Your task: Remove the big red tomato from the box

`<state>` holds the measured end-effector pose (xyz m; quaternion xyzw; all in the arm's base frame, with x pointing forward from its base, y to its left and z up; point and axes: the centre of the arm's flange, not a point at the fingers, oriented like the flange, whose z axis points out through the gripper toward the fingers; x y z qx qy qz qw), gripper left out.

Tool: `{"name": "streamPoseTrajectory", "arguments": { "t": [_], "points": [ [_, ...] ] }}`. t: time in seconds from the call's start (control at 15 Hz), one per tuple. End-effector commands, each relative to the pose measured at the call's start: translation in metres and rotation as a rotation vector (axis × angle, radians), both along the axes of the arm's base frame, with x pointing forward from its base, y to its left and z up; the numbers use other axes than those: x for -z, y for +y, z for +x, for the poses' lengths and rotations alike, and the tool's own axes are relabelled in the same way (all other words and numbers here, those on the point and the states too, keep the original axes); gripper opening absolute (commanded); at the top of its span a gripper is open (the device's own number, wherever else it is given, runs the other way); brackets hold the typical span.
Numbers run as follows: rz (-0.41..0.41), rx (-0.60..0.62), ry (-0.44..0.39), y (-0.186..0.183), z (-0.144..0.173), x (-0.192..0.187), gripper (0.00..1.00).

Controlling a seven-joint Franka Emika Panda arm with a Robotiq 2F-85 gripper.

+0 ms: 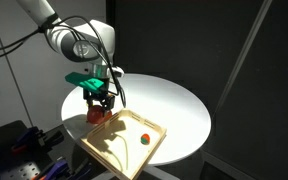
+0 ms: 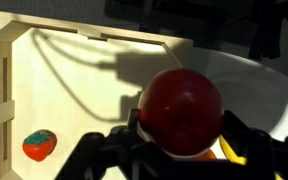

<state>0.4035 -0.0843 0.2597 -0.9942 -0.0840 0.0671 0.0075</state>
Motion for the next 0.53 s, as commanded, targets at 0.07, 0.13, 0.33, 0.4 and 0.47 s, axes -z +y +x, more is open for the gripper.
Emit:
{"name": "streamPoseTrajectory", "arguments": {
  "t": [0.07, 0.13, 0.33, 0.4, 0.47],
  "points": [
    [0.022, -0.044, -0.027, 0.019, 0.005, 0.007, 0.56],
    [0.023, -0.047, -0.037, 0.022, 0.007, 0.008, 0.56],
    [0.014, -0.054, -0.073, 0.029, 0.014, 0.009, 0.56],
    [0.013, -0.058, -0.08, 0.03, 0.016, 0.009, 0.56],
    [0.011, -0.061, -0.088, 0.031, 0.018, 0.01, 0.56]
  ]
}}
